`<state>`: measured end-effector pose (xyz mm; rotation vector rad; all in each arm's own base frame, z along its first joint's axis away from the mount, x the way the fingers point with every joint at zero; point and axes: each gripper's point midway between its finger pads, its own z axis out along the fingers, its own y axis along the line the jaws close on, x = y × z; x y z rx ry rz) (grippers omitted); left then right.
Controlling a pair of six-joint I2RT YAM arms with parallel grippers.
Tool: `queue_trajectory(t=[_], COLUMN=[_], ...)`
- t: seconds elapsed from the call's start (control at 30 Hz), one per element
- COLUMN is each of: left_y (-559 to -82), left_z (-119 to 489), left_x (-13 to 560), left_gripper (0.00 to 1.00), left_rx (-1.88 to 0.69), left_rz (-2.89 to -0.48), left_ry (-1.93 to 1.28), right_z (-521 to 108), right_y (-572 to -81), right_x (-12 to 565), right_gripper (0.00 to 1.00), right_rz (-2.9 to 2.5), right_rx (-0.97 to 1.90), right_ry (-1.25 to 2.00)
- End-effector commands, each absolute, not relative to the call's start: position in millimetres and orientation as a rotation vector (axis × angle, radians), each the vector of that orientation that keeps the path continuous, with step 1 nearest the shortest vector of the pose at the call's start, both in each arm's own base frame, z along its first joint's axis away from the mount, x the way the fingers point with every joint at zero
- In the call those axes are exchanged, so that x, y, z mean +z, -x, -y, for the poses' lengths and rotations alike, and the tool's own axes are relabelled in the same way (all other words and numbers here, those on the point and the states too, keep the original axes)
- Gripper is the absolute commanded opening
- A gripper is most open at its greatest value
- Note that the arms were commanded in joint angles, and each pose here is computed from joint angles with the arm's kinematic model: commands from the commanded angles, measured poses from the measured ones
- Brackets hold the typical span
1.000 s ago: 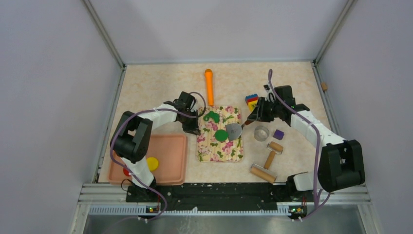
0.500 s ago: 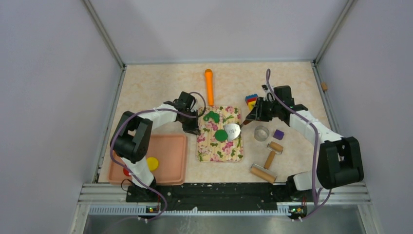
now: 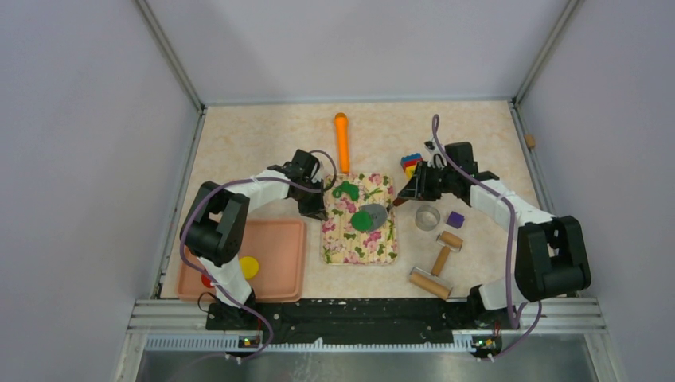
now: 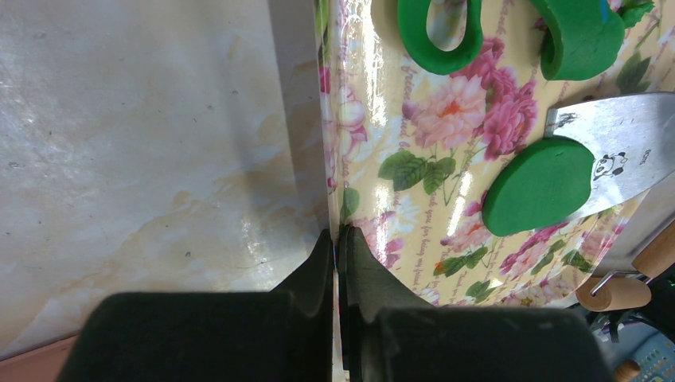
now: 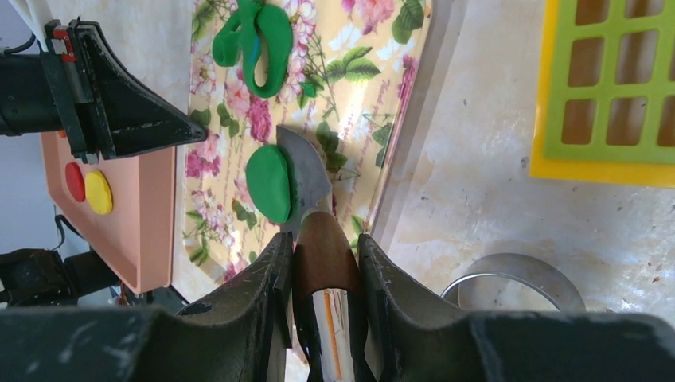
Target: Roll out the dumpling wrappers from the dough
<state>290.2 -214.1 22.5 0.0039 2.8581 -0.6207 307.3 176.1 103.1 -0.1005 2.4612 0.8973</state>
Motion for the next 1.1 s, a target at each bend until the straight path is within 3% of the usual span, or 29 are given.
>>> queue_trajectory(t=[0.0, 0.43, 0.87, 1.07], left_y=[-284.3, -287.8, -297.7, -311.6], left_z=[226.8, 224.9, 219.3, 220.6], left_x=[17.7, 18.2, 29.0, 56.7], left_gripper=[0.0, 0.0, 0.0, 0.26], left_rx=[-0.693, -0.675, -0.611, -0.609], left_rz=[-2.85, -2.836, -2.794, -2.729], left_ry=[-0.063, -0.084, -0.117, -0.18], right_z=[-168.5, -188.9, -196.4, -196.9], right_y=[-283.2, -285.7, -282.5, -285.4], right_x=[69.0, 119.6, 145.8, 162.2], right_gripper=[0.0, 0.0, 0.0, 0.0], right_rz=[-2.59, -2.43, -2.358, -2.33], right_rx=[0.836, 1.187, 1.28, 1.289], right_ry=[0.124, 0.099, 0.131, 0.161])
